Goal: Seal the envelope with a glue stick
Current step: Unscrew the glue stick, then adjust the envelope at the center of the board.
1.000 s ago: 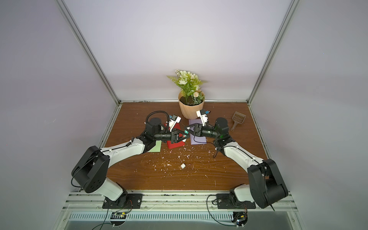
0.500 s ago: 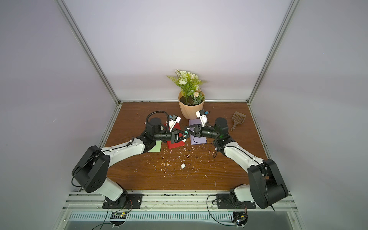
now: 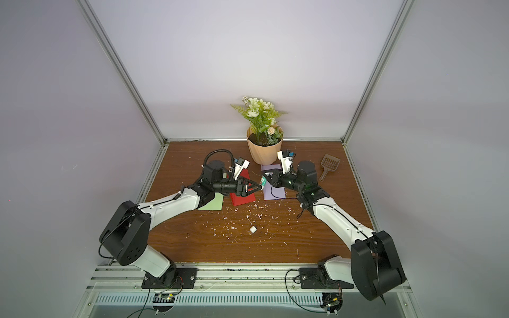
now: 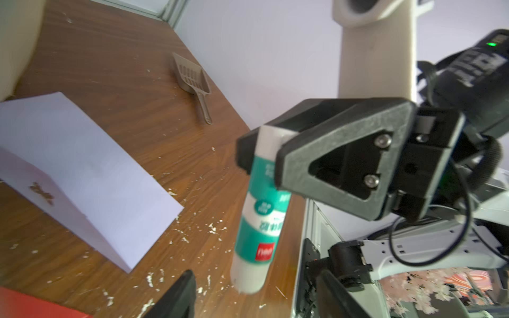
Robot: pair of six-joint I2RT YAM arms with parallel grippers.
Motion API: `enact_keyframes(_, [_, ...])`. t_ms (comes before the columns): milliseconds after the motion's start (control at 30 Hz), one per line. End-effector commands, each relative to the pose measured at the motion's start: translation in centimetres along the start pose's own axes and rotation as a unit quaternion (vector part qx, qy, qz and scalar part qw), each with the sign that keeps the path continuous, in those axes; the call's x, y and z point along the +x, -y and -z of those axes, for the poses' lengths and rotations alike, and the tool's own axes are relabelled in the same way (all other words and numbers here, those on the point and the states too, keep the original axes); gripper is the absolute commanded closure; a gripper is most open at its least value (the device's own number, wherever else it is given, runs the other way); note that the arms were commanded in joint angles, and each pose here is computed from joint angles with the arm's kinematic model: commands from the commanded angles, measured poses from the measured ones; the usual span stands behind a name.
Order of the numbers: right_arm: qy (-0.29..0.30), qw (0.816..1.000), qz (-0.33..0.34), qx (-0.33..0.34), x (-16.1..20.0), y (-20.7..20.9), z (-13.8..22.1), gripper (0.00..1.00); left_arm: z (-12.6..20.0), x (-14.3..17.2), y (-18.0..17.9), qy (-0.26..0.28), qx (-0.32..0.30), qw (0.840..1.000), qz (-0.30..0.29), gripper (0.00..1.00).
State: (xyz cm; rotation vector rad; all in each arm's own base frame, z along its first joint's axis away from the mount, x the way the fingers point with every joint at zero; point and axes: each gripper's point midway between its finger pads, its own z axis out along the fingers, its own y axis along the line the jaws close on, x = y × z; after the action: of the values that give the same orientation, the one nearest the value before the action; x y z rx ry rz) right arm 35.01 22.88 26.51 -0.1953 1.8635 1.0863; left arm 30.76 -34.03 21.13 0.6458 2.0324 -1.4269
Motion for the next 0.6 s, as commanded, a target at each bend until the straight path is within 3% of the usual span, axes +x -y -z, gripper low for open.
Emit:
enact_keyframes(0, [0.075, 0.989, 0.065, 0.114, -2.0, 3.8, 1.3, 1.00, -0.3, 0.4, -3.4, -0.028, -0.081, 0.996, 0.002, 0.24])
enact_keyframes(267, [0.172, 0.962, 0.116, 0.178, -2.3, 5.7, 3.5, 1.00, -2.7, 2.0, -7.7, -0.083, -0.200, 0.976, 0.013, 0.19])
enact_keyframes(567, [0.196, 0.950, 0.102, 0.219, -2.6, 6.8, 5.3, 1.00, -4.9, 1.4, -11.8, -0.088, -0.308, 0.947, 0.023, 0.13])
